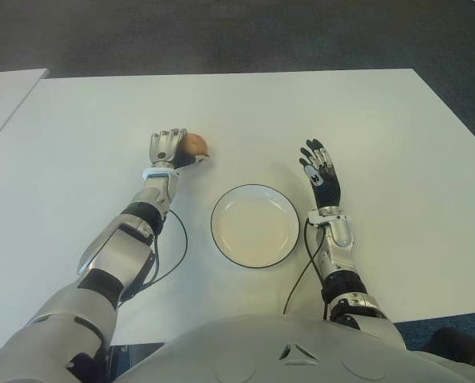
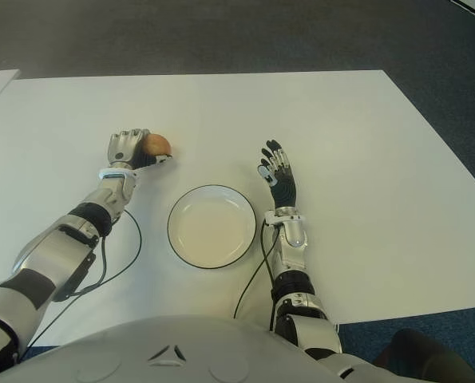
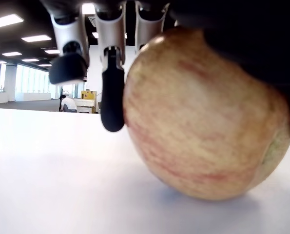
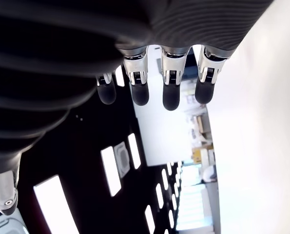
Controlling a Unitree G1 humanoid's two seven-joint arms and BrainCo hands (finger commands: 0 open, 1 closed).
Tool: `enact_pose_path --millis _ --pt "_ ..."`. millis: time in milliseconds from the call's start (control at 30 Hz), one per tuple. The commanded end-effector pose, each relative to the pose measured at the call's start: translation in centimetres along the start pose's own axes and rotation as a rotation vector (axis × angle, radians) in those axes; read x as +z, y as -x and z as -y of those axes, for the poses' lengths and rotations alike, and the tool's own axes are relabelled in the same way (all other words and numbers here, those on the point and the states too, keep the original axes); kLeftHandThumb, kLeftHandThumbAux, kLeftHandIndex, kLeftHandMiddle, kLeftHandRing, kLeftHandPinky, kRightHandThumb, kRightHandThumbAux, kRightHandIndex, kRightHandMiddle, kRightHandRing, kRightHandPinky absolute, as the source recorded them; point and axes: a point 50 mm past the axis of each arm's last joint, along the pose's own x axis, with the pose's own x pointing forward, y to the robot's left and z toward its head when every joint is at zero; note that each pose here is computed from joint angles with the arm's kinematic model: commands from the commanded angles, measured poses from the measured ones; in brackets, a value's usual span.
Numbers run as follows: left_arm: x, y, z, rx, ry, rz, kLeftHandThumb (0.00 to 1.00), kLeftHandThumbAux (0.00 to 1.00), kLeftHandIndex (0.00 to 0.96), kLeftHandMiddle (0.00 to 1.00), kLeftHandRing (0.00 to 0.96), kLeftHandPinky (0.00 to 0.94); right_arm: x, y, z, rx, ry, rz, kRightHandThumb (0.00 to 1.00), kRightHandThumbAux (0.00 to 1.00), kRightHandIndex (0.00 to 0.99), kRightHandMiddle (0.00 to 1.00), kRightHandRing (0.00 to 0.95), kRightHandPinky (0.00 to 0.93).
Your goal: Put the apples into the plate.
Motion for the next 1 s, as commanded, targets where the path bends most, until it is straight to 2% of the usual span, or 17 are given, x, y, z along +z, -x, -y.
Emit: enact_pose_path --millis 33,400,667,800,867,1000 --pt "-0.8 4.3 5.4 -0.269 -0.009 -0.061 0.853 0.667 0.399 0.536 0.838 0.832 -5.6 8.2 2.0 -0.175 -0.076 -0.317 0.159 0.523 0.087 0.110 0.100 0.116" --pt "-1.0 4.3 5.5 -0.278 0.039 -0.076 0.855 0.665 0.403 0.541 0.845 0.834 -5.7 8.1 1.9 -0.172 -0.070 -0.320 0.154 0.530 0.092 0.119 0.103 0.102" --pt "-1.1 4.2 5.1 -0.241 0.062 -0.071 0.856 0.665 0.405 0.542 0.847 0.838 -5.8 8.0 1.7 -0.172 -0.079 -0.326 0.163 0.527 0.096 0.128 0.106 0.102" --pt "-0.9 3.4 4.1 -0.187 0.077 -0.067 0.856 0.665 0.405 0.542 0.847 0.830 -5.9 8.0 1.6 -0.166 -0.070 -0.333 0.166 0.526 0.088 0.125 0.104 0.101" --pt "-0.5 2.6 2.9 -0.135 0.097 -0.052 0.856 0.665 0.405 0.541 0.846 0.825 -5.9 7.9 1.6 -0.163 -0.064 -0.333 0.166 0.524 0.085 0.123 0.105 0.112" --pt "-0.6 1.7 1.8 -0.116 0.115 -0.044 0.855 0.666 0.403 0.540 0.844 0.819 -5.9 7.9 1.5 -0.156 -0.056 -0.333 0.168 0.517 0.081 0.123 0.107 0.113"
